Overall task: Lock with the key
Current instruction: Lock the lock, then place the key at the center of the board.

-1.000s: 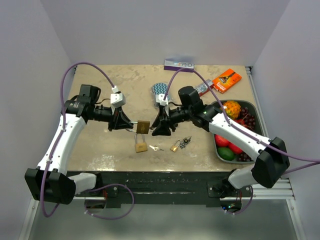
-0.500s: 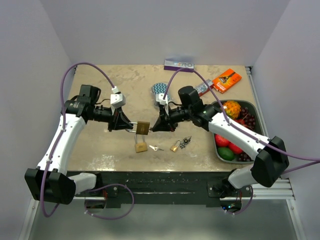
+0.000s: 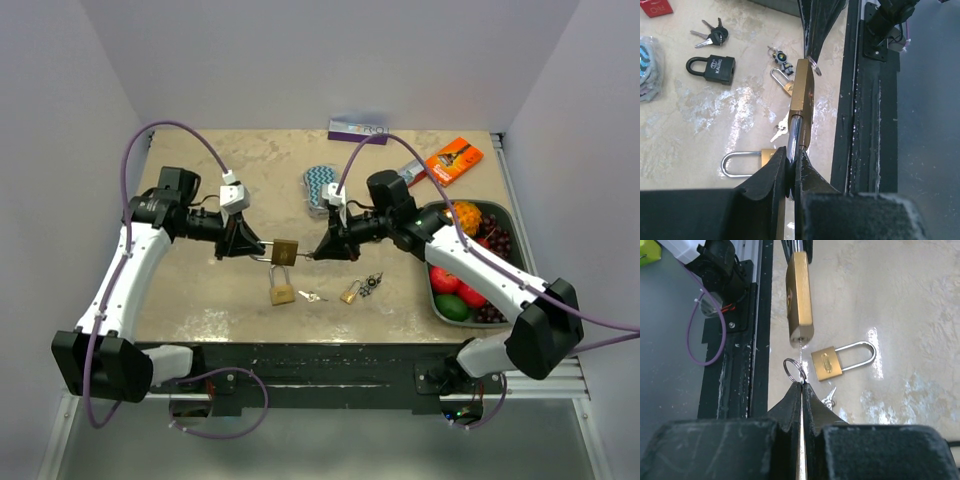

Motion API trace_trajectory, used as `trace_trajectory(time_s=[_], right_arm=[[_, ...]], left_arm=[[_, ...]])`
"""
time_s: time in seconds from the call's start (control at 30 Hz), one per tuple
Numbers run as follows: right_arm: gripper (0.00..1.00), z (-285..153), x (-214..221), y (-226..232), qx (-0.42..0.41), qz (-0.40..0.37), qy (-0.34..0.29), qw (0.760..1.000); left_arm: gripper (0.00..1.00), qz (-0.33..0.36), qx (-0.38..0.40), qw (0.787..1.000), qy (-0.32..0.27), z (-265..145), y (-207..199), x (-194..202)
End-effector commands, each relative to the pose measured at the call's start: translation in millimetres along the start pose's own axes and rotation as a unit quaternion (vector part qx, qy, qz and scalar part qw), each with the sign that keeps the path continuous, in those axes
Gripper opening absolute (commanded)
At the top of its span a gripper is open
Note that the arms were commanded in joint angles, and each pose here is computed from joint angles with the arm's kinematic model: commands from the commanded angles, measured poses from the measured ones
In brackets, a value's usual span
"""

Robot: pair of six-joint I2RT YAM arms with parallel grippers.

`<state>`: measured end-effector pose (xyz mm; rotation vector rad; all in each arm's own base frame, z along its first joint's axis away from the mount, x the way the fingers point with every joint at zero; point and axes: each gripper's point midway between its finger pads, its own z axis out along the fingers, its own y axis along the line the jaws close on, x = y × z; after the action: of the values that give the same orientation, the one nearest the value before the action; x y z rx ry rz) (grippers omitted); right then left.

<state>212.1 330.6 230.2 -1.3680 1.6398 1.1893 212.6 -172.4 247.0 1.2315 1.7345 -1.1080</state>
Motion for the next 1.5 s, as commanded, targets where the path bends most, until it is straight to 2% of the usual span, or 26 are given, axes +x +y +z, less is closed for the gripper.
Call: trace_trajectory(time_s=[0.0, 0.1, 0.27, 0.33, 0.5, 0.53, 0.77, 0.9, 1.03, 1.1, 1.3, 1.47], right_arm=[[0.00, -19.6, -4.3, 6.7, 0.008, -0.014, -0.008, 1.000], [0.00, -23.3, -0.6, 8.6, 0.009, -0.018, -0.004, 1.000], [0.00, -29.1, 7.7, 8.4, 0.015, -0.022, 0.007, 1.000], [0.00, -30.4, 9.1, 9.5, 0.015, -0.023, 0.008, 1.000], [0.00, -31.0, 10.5, 11.5, 0.013, -0.020, 0.005, 1.000], [0.00, -31.1, 10.3, 11.6, 0.013, -0.020, 0.004, 1.000], [0.00, -26.6, 13.6, 5.1, 0.022, -0.006, 0.001, 1.000], [0.00, -12.6, 7.3, -6.9, 0.050, 0.037, -0.022, 0.998], [0.00, 32.9, 16.6, -5.9, 0.067, 0.085, -0.003, 0.994], [0.00, 50.3, 13.4, -7.3, 0.082, 0.105, -0.011, 0.991], [0.00, 121.7, 41.3, 5.8, 0.068, 0.142, 0.043, 0.987], [0.00, 156.4, 45.5, -15.5, 0.084, 0.156, 0.045, 0.983]], left_arm=[[0.00, 0.053, 0.010, 0.998, -0.037, -7.3, 2.3, -23.8], [0.00, 0.054, 0.008, 0.998, -0.034, -8.1, 4.8, -22.1], [0.00, 0.073, -0.015, 0.997, 0.004, -13.9, 20.7, -4.3], [0.00, 0.089, -0.020, 0.995, 0.045, -15.6, 31.5, 12.1], [0.00, 0.081, -0.019, 0.986, 0.147, -23.5, 44.5, 58.9], [0.00, 0.103, -0.022, 0.980, 0.170, -27.4, 47.1, 68.3], [0.00, 0.099, -0.010, 0.967, 0.236, -34.0, 39.9, 114.1], [0.00, 0.065, -0.043, 0.973, 0.216, -40.4, 55.9, 106.9], [0.00, -0.027, -0.135, 0.977, 0.162, -79.9, 102.4, 98.3], [0.00, -0.050, -0.152, 0.977, 0.142, -91.9, 118.5, 93.4], [0.00, -0.098, -0.188, 0.969, 0.129, -115.9, 136.5, 108.6], [0.00, -0.112, -0.200, 0.966, 0.118, -119.4, 131.8, 114.2]])
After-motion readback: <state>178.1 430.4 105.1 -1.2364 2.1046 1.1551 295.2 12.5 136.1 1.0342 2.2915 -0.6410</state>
